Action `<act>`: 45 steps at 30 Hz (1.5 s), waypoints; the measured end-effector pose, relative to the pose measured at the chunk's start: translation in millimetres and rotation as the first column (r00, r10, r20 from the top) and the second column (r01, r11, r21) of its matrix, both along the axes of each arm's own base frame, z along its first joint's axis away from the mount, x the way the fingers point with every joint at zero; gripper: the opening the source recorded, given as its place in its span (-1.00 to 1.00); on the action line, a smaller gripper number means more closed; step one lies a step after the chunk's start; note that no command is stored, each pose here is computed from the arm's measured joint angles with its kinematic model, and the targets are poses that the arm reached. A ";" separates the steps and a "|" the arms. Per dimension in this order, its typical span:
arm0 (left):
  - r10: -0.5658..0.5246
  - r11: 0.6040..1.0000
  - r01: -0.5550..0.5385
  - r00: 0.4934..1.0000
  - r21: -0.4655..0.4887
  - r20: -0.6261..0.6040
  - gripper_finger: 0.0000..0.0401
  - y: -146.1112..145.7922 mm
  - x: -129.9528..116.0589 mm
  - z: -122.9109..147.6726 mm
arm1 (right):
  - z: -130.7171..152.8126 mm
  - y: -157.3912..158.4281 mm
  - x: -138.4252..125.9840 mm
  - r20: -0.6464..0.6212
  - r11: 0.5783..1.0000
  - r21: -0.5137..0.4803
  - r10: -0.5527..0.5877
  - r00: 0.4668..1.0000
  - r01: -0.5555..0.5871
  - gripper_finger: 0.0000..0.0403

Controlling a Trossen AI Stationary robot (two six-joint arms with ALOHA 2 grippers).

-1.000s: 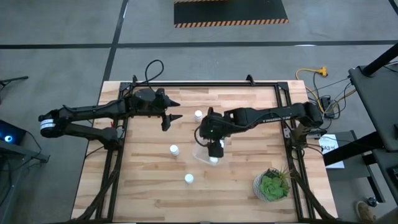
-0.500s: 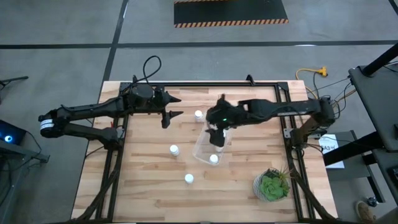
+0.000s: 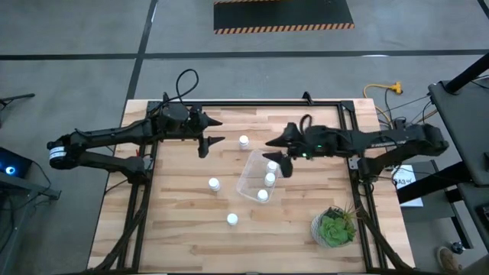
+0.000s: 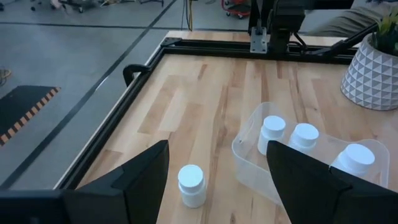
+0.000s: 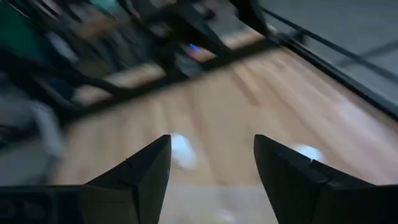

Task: Pick and place pill bottles into a basket
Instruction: Put the medicine bottle into the transparent bin

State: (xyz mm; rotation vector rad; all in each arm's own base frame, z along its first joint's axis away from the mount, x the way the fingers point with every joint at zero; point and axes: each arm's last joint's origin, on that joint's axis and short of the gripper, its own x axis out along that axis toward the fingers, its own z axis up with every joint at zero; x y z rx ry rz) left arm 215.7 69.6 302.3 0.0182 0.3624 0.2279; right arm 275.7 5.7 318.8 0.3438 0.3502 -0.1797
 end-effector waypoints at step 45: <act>0.066 0.998 -0.066 0.998 0.025 -0.003 0.26 4.1 -1.2 -0.4 | -123.0 -1.0 -161.3 0.589 0.975 -0.195 0.204 0.782 -0.108 -0.96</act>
